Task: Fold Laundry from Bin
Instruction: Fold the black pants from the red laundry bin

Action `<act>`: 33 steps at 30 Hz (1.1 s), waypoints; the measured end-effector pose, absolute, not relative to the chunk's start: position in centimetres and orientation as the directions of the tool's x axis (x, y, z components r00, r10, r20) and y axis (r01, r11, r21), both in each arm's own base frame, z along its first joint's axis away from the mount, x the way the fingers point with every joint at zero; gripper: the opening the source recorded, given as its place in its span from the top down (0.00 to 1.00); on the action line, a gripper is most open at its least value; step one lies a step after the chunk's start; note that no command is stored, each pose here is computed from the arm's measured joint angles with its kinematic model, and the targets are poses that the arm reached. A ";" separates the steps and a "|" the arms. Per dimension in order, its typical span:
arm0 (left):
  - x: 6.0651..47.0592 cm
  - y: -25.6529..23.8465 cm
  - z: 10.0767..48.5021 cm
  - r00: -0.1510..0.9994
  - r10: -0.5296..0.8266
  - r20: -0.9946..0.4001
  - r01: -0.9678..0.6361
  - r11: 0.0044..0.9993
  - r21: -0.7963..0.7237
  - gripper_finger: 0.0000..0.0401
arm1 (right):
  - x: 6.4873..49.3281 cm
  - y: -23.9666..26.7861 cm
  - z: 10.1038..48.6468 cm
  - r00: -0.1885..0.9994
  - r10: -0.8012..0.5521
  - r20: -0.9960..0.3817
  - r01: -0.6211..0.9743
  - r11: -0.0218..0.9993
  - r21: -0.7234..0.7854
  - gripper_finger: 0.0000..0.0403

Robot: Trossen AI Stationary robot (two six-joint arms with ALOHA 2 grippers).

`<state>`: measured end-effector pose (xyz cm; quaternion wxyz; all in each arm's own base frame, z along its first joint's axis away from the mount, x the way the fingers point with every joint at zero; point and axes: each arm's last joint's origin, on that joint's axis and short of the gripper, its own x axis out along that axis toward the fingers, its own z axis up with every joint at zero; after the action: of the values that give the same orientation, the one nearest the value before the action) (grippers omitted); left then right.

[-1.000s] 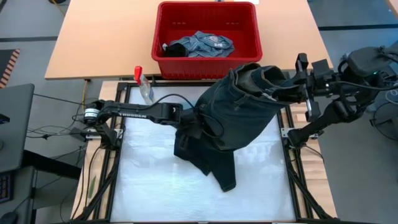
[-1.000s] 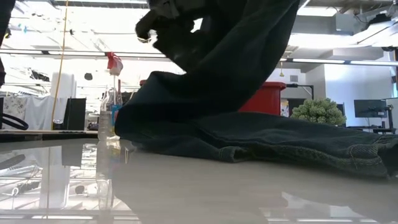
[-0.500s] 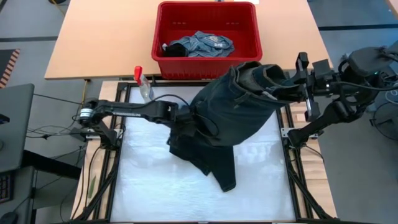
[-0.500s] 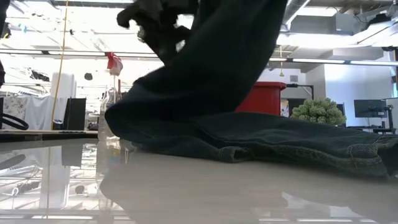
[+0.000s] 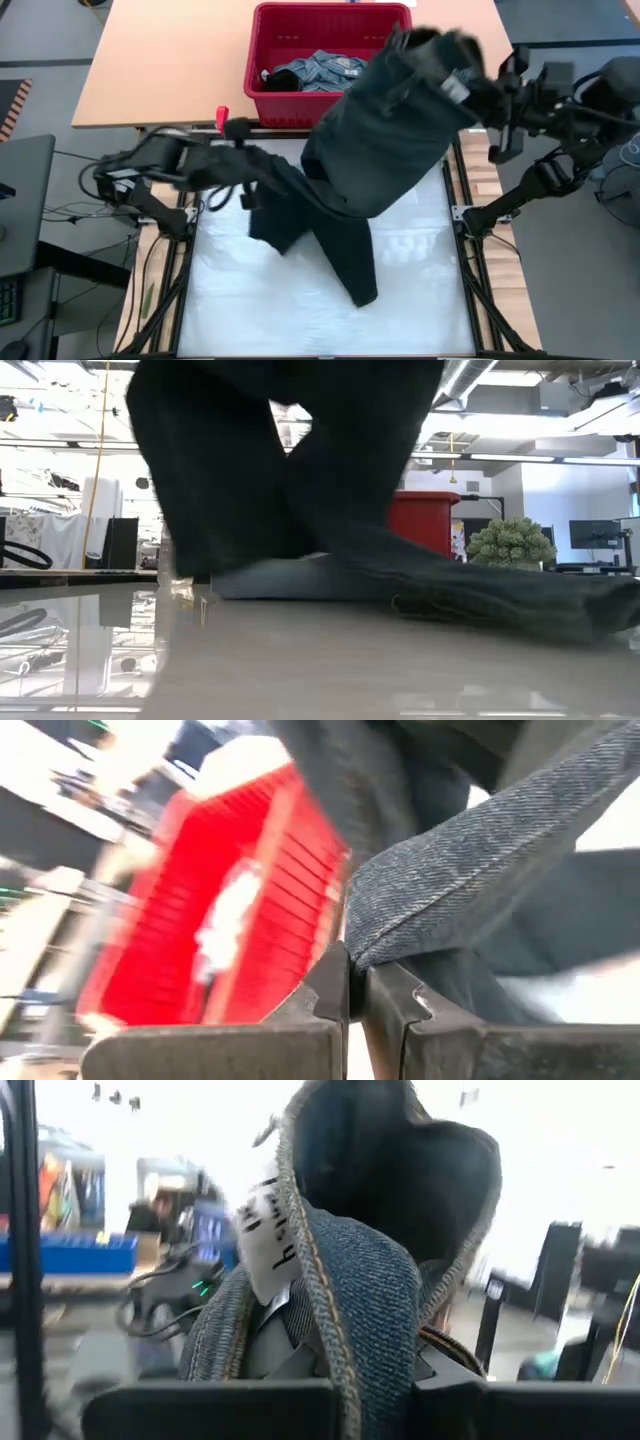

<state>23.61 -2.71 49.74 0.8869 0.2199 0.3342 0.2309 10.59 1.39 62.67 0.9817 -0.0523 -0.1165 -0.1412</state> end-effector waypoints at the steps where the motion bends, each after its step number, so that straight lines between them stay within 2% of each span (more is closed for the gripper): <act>1: 23.0 -3.2 50.5 0.676 0.587 -0.445 -0.300 0.772 0.561 1.00 | 10.5 1.4 63.0 0.923 -0.268 0.277 0.299 0.951 -0.075 0.90; 6: 21.0 -5.6 53.2 0.665 0.715 -0.215 -0.500 0.640 0.583 1.00 | 10.5 1.4 64.1 0.874 -0.283 0.396 0.334 0.940 -0.064 0.90; 9: 21.6 -7.2 53.1 0.686 0.704 -0.186 -0.511 0.647 0.566 1.00 | 11.0 1.5 64.4 0.861 -0.291 0.418 0.350 0.934 -0.070 0.90; 11: 22.9 -8.6 52.3 0.711 0.673 -0.205 -0.473 0.673 0.569 1.00 | 11.3 1.5 64.4 0.854 -0.302 0.423 0.366 0.927 -0.079 0.90; 14: 25.0 -11.1 50.5 0.796 0.509 -0.328 -0.241 0.763 0.599 1.00 | 11.7 1.6 64.4 0.853 -0.310 0.419 0.375 0.924 -0.081 0.90; 16: 26.4 -12.8 49.3 0.810 0.459 -0.365 -0.144 0.759 0.635 0.98 | 11.7 1.6 64.4 0.853 -0.312 0.418 0.378 0.922 -0.082 0.90; 21: 27.8 -15.1 47.5 0.776 0.544 -0.319 -0.158 0.657 0.737 0.83 | 11.3 1.4 64.4 0.842 -0.344 0.415 0.404 0.913 -0.064 0.90; 23: 27.9 -15.5 47.4 0.796 0.486 -0.360 -0.134 0.721 0.679 0.76 | 11.1 1.4 64.4 0.841 -0.350 0.412 0.409 0.911 -0.062 0.90; 25: 28.1 -15.0 47.3 0.809 0.370 -0.457 -0.069 0.832 0.551 0.68 | 11.0 1.3 64.4 0.834 -0.373 0.407 0.428 0.903 -0.048 0.90; 27: 28.4 -13.8 47.0 0.783 0.301 -0.544 -0.042 0.898 0.437 0.62 | 10.8 1.2 64.4 0.832 -0.385 0.399 0.438 0.898 -0.046 0.90; 29: 28.7 -12.8 46.6 0.749 0.262 -0.608 -0.034 0.932 0.360 0.56 | 10.7 1.1 64.3 0.833 -0.388 0.394 0.440 0.897 -0.048 0.90; 33: 28.9 -12.6 46.2 0.737 0.282 -0.614 -0.073 0.937 0.343 0.45 | 10.5 1.1 64.3 0.829 -0.402 0.389 0.450 0.892 -0.038 0.90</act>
<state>28.91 -12.63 46.20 0.9199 0.1498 0.3492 0.0965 10.52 1.05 64.31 0.9542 -0.0640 -0.1888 -0.2230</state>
